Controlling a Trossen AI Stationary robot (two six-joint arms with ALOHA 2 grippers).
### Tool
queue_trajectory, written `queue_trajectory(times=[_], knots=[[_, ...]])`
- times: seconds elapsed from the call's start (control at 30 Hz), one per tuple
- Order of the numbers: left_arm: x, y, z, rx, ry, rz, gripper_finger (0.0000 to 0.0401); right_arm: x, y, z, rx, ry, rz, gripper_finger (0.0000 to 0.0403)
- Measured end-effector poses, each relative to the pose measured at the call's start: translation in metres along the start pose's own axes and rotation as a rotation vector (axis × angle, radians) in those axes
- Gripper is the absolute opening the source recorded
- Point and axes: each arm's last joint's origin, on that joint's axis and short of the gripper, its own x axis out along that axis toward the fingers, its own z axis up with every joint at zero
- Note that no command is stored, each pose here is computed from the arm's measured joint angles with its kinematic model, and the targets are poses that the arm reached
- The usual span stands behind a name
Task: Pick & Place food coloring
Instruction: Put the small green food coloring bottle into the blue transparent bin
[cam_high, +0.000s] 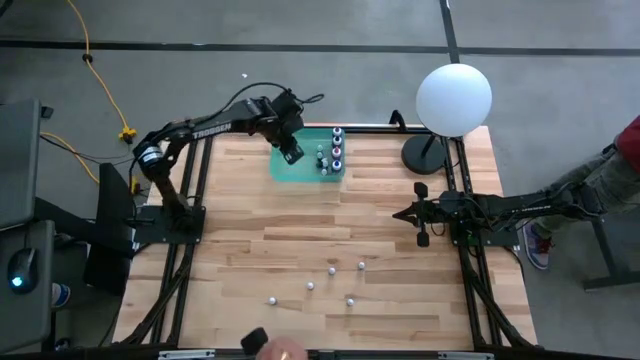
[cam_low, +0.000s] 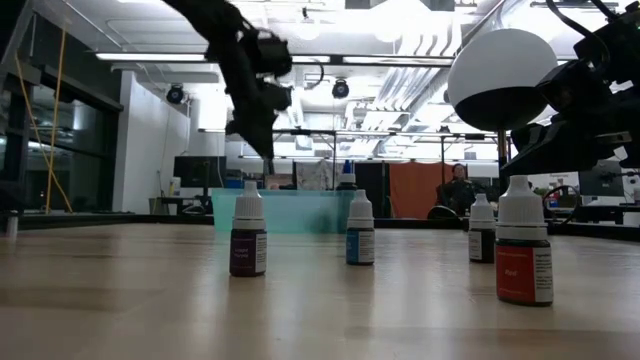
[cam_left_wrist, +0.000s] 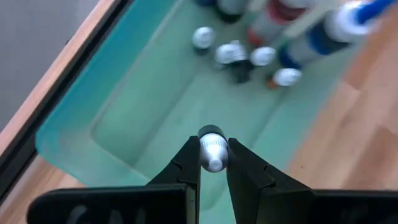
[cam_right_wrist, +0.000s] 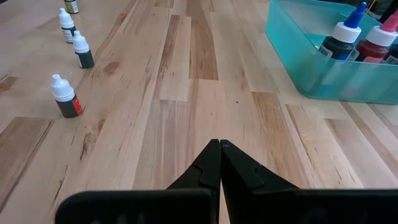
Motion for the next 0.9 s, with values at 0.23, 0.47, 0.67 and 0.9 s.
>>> queue_trajectory(times=[0.23,0.47,0.67,0.9], knots=[[0.027,0.023,0.018,0.007,0.040,-0.007,0.0040,0.000,0.000,0.000,0.000,0.000,0.000,0.0000],[0.058,0.034,0.040,0.030,0.058,0.017,0.0040,0.000,0.000,0.000,0.000,0.000,0.000,0.0000],[0.080,0.037,0.053,0.000,0.084,0.039,0.0040,0.000,0.000,0.000,0.000,0.001,0.001,0.0000],[0.095,0.036,0.058,-0.070,0.090,0.053,0.0040,0.000,0.000,0.000,0.000,0.000,0.000,0.0000]])
